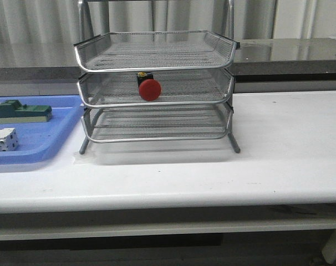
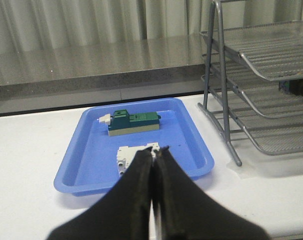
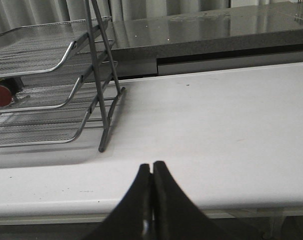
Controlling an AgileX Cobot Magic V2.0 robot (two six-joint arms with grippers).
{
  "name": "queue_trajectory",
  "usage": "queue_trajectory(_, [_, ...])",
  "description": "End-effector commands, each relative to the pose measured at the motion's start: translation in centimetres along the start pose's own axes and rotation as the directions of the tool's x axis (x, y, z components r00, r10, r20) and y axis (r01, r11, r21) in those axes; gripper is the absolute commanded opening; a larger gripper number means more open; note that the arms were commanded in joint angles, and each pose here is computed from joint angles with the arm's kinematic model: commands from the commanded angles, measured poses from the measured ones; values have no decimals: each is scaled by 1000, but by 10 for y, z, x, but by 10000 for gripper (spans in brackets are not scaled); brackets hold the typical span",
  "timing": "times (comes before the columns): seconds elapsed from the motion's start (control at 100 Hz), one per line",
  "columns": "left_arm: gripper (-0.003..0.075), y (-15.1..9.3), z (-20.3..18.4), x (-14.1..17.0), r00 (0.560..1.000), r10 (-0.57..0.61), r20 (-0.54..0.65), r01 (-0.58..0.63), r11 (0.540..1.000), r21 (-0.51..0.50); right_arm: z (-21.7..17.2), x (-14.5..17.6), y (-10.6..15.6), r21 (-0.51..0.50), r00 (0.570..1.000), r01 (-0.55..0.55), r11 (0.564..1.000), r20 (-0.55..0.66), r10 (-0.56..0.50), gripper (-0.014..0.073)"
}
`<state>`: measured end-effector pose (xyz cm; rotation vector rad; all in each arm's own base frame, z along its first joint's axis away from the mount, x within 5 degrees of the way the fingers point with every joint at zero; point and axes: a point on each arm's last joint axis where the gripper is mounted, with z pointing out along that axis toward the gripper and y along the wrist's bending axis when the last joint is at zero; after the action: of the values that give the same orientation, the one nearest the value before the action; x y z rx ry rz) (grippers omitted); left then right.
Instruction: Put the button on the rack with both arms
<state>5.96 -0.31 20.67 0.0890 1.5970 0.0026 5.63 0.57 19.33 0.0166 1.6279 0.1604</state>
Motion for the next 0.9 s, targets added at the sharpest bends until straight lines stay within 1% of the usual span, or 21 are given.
queue_trajectory(0.0, [-20, 0, -5, -7, 989, -45, 141, 45, 999, 3, -3, -15, 1, 2, 992, 10, 1000, 125, -10, -57])
queue_trajectory(0.09, [-20, -1, -5, 3, 986, -68, 152, 68, 998, 9, -3, -14, 1, 2, 992, 10, 1000, 124, -10, -57])
queue_trajectory(0.14, [-20, -1, -4, 5, 989, -71, 130, 71, 997, 8, -3, -14, 1, 2, 992, 10, 1000, 124, -10, -57])
queue_trajectory(0.89, [-20, -1, -4, 5, 988, -75, 135, 75, 997, 8, -3, -14, 1, 2, 992, 10, 1000, 123, -10, -57])
